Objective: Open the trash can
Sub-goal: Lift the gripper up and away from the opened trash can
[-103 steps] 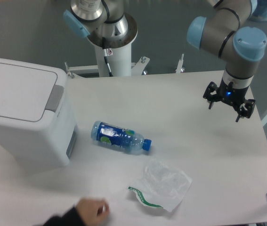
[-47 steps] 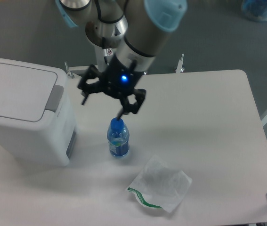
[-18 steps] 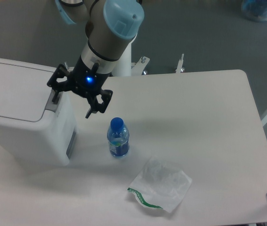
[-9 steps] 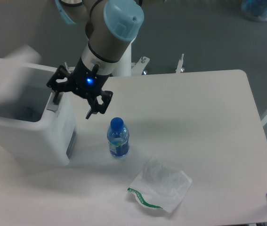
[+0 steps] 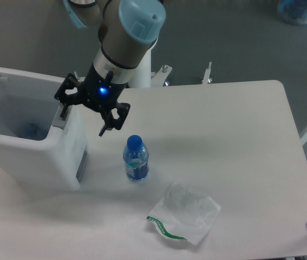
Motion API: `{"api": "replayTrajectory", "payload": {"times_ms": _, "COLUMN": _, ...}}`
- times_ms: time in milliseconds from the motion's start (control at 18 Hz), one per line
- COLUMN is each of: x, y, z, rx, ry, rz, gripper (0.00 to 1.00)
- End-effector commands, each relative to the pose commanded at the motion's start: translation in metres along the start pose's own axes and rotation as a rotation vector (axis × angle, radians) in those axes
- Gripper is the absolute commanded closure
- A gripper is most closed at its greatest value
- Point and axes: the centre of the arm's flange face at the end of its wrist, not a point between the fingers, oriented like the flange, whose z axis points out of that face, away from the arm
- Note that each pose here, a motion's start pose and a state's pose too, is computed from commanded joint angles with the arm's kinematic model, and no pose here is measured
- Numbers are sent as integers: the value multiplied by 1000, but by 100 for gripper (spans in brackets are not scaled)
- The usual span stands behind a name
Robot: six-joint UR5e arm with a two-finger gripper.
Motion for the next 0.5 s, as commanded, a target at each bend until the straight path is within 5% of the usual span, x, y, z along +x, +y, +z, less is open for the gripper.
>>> {"api": "replayTrajectory", "payload": {"times_ms": 278, "x": -42, "y": -4, "z": -41, "rx": 88, "ry": -211, "rz": 59, "gripper": 0}}
{"api": "replayTrajectory", "payload": {"times_ms": 500, "x": -73, "y": 4, "z": -60, "rx": 90, "ry": -298, "rz": 108, "gripper": 0}}
